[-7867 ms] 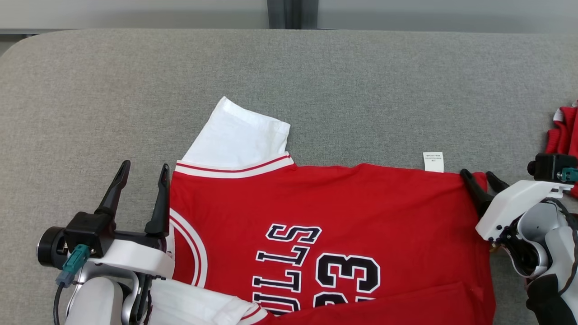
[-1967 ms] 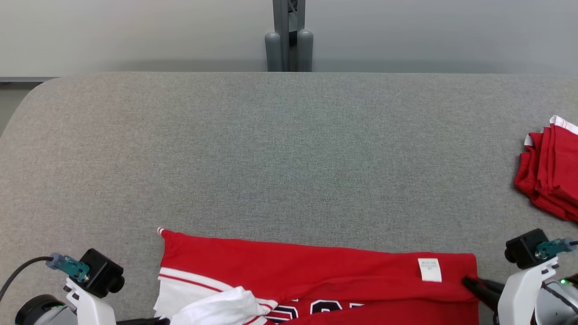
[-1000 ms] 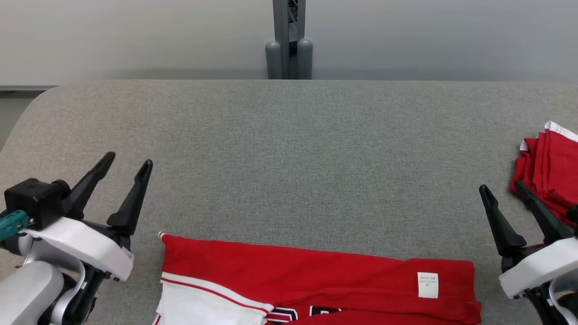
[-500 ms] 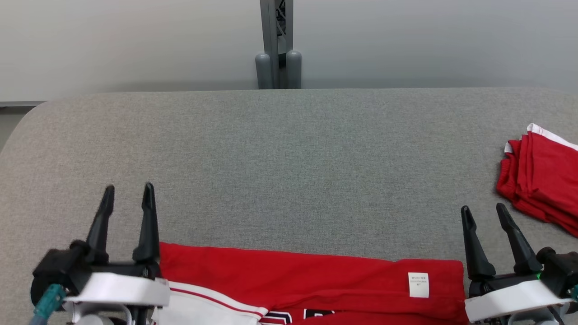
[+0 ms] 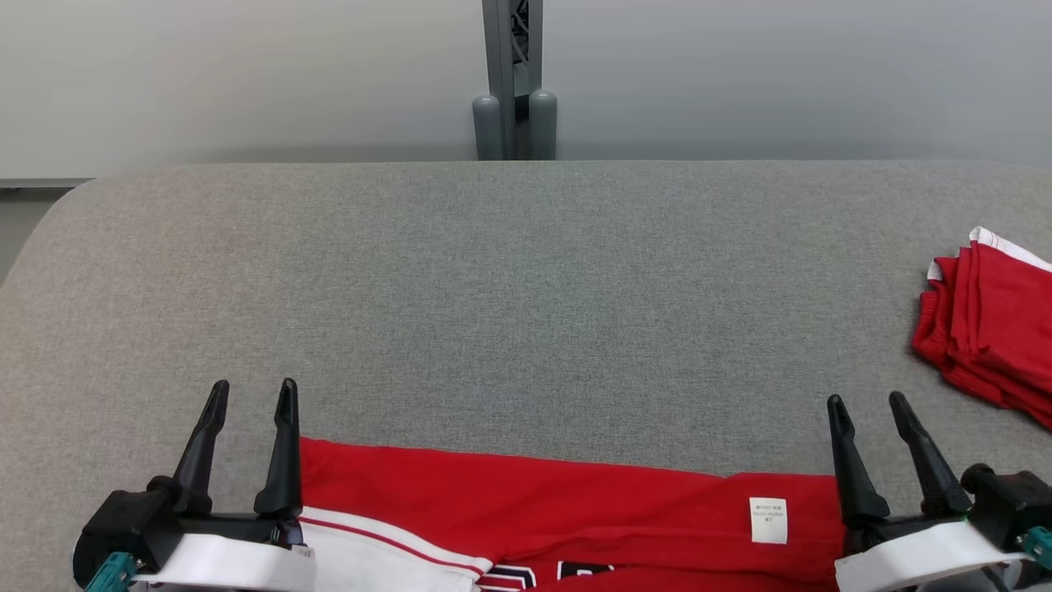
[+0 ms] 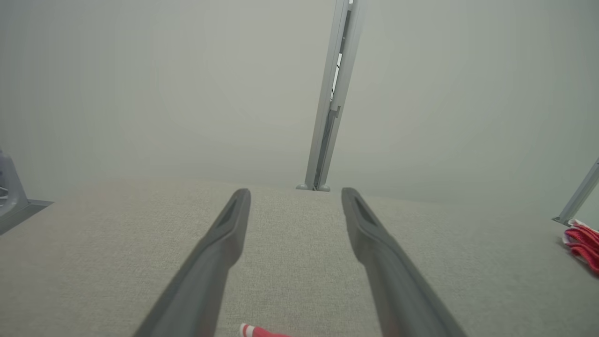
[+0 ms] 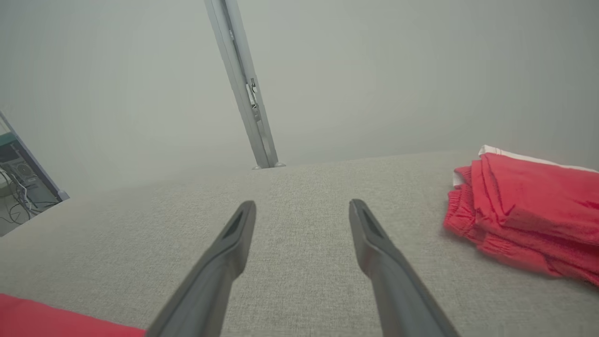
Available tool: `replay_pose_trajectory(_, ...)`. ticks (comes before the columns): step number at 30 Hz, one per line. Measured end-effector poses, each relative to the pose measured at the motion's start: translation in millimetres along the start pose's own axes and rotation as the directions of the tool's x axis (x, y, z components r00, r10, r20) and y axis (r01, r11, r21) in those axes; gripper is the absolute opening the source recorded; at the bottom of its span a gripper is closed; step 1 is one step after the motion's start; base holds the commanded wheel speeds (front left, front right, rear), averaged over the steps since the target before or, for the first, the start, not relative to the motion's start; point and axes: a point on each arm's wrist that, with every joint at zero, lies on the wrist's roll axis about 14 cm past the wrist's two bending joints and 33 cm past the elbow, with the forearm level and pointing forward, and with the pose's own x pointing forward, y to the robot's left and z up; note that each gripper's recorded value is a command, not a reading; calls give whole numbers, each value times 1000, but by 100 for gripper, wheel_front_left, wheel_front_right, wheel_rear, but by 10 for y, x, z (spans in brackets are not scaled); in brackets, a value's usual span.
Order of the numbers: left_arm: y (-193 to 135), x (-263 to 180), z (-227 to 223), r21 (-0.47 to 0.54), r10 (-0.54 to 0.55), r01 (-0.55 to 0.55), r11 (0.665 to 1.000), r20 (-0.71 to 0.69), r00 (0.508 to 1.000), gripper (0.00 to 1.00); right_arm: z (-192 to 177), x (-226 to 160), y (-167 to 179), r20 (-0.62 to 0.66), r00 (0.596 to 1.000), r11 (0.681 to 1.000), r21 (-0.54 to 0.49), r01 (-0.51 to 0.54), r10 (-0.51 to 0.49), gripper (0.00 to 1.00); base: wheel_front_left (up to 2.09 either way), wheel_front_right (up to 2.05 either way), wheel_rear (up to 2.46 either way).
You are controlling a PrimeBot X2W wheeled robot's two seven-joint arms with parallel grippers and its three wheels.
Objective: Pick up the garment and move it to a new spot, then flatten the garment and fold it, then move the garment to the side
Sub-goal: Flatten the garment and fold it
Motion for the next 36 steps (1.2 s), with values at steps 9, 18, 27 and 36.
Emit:
replay_pose_trajectory(9,50,39,-103,2,13,-13,1000,-27,1000,100,-630,-277,-3,-296,955,990,130,47,-7,100,0,0,0)
replay_pose_trajectory(18,35,109,-158,0,6,-6,1000,-40,999,100,-970,-662,-169,-447,892,966,196,170,-66,100,0,0,0)
replay_pose_trajectory(27,5,145,-196,-3,-3,3,1000,-50,999,100,-1152,-746,-196,-522,850,968,176,180,-64,100,0,0,0)
replay_pose_trajectory(36,45,147,-177,3,6,-6,1000,-45,999,100,-1240,-700,-35,-545,838,961,228,160,-10,100,0,0,0)
